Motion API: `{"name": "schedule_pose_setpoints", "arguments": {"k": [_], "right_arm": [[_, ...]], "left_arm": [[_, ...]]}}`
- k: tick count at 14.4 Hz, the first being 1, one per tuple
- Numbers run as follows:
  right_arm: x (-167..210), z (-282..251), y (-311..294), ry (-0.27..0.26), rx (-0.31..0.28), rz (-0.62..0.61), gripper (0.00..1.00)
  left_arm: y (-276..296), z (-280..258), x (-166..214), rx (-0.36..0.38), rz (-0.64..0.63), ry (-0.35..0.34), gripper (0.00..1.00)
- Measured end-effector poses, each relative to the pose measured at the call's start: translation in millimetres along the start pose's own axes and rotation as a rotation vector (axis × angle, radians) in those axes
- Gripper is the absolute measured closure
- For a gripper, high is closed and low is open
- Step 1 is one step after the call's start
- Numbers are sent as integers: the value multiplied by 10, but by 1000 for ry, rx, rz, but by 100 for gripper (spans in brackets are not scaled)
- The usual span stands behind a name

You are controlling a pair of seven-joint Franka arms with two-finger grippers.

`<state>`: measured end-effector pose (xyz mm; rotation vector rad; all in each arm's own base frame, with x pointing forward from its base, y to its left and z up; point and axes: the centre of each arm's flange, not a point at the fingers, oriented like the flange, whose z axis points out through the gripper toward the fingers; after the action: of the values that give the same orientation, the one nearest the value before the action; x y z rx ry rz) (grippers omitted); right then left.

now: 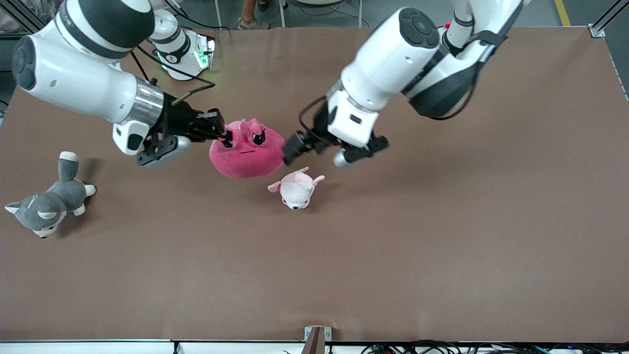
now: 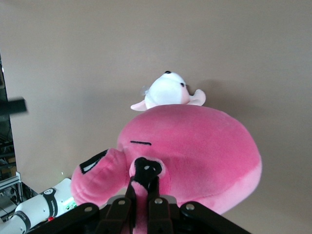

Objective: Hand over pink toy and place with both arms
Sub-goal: 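Open the left gripper and pull it away while the right gripper holds, then carry the pink plush toward the grey cat while the left gripper retracts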

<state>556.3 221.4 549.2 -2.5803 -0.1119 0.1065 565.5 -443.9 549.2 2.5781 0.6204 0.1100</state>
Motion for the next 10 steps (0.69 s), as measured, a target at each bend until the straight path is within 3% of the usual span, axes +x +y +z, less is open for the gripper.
{"name": "schedule_pose_setpoints", "arguments": {"k": [2, 6, 10], "right_arm": [[78, -176, 281, 24, 2, 43, 89], [193, -526, 884, 76, 6, 108, 89], [355, -548, 1802, 53, 11, 111, 89]], "left_arm": [[-341, -88, 516, 101, 120, 18, 0], [-1252, -392, 1565, 279, 289, -26, 0], [-1999, -661, 2204, 455, 318, -8, 0]]}}
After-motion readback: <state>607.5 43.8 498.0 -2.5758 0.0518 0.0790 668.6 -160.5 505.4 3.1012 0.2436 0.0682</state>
